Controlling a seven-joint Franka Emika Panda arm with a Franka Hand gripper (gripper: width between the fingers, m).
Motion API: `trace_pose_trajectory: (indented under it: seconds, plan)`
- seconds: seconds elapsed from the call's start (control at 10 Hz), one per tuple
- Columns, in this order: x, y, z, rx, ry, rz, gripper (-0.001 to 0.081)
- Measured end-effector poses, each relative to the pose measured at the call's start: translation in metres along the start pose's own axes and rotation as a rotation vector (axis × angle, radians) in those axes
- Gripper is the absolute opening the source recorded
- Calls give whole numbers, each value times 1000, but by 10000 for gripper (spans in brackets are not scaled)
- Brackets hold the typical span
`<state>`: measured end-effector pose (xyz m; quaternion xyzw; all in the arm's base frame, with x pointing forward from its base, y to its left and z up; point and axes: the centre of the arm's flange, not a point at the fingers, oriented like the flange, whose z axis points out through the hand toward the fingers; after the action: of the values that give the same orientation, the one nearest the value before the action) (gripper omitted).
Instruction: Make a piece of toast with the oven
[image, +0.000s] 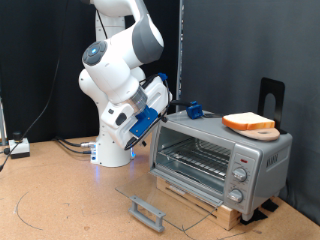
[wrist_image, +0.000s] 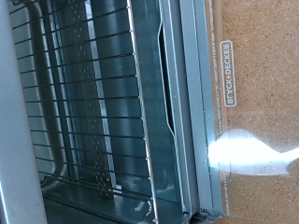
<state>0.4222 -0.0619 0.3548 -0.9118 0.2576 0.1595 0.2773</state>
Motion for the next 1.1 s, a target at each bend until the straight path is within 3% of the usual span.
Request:
trace_pose_trajectory:
  seconds: [0.1, 0.3, 0.5, 0.8, 1.0, 1.1]
  plan:
    - [-1, -5, 0, 26, -1, -72, 807]
    - [-16, -27, -1, 78, -29, -321, 807]
    - [-34, -48, -6, 84, -19, -577, 807]
    - [-69, -73, -15, -29, -42, -919, 807]
    - [-90, -85, -22, -48, -57, -982, 807]
    - [-89, -84, -21, -47, -57, -976, 807]
